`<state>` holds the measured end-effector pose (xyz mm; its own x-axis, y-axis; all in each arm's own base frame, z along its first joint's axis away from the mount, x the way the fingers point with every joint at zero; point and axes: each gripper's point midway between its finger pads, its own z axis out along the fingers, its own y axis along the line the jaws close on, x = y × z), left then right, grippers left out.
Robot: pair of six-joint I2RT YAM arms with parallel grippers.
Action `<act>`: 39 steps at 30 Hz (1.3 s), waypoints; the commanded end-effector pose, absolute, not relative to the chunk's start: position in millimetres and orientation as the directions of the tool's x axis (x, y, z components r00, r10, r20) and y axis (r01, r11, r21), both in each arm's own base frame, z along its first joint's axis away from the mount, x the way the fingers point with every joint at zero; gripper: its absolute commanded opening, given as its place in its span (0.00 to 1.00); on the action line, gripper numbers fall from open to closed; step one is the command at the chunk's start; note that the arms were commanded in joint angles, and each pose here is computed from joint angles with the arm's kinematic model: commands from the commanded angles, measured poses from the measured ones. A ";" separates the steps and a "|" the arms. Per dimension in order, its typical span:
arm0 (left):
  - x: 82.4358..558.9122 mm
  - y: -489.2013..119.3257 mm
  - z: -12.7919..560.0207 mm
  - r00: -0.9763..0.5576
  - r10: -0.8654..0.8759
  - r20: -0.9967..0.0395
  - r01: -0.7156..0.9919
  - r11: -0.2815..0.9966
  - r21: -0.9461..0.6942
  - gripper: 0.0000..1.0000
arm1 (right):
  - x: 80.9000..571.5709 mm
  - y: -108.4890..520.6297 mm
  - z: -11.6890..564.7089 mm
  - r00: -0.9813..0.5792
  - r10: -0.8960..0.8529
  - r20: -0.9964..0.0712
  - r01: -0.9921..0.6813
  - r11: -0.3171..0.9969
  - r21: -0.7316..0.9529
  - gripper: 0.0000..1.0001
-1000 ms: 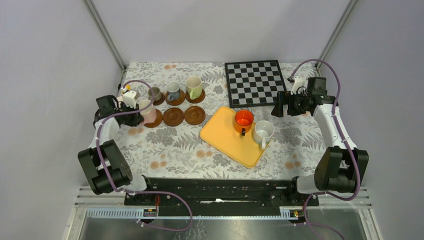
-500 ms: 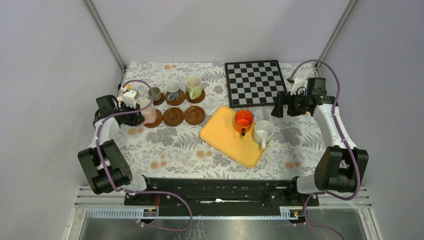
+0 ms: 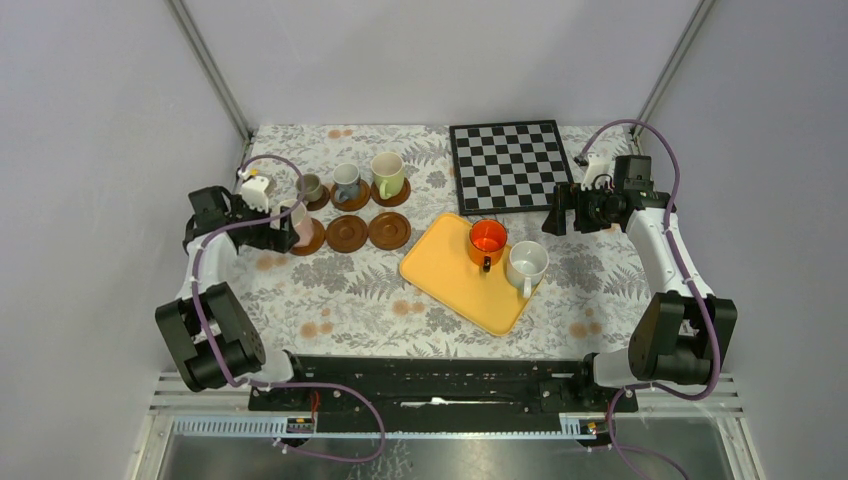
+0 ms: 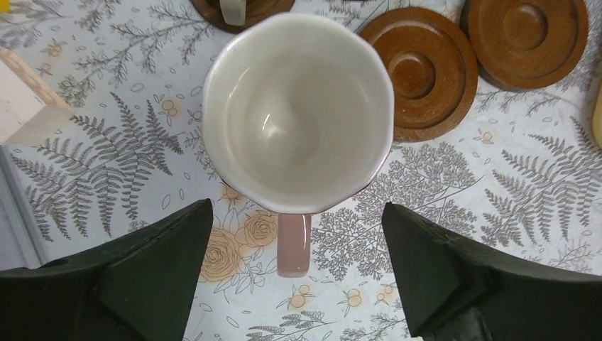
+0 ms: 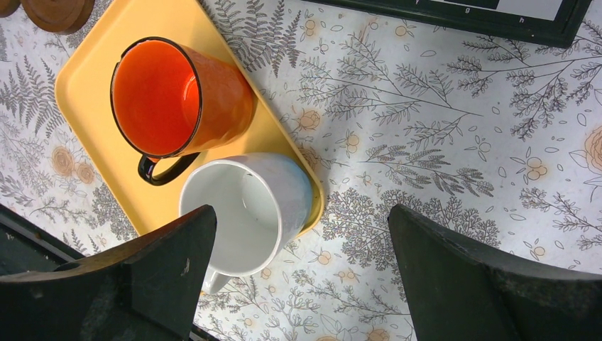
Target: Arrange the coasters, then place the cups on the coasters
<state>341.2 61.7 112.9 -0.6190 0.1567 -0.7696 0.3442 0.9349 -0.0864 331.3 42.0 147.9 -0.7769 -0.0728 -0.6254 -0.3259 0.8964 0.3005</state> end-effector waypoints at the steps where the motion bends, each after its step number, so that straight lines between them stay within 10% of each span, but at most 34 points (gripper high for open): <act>1: 351.8 68.0 159.2 -0.541 0.176 -0.822 0.333 0.943 -0.018 0.99 | 334.5 45.6 150.1 -0.769 -0.071 -0.635 -0.344 0.883 0.318 0.98; 26: 371.9 -71.0 349.4 -0.229 0.100 -0.968 0.537 0.843 -0.040 0.99 | 340.4 40.5 165.0 -0.755 -0.072 -0.652 -0.335 0.897 0.289 0.98; 39: 349.2 -225.6 294.3 -0.376 0.183 -0.908 0.660 0.740 -0.125 0.99 | 338.5 40.7 160.5 -0.751 -0.062 -0.658 -0.328 0.899 0.290 0.98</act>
<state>350.0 -195.8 302.8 -0.3620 0.1882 -0.9130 0.6760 0.7273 -0.1181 335.2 40.9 148.4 -0.7807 -0.0691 -0.6210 -0.3196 0.8982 0.3018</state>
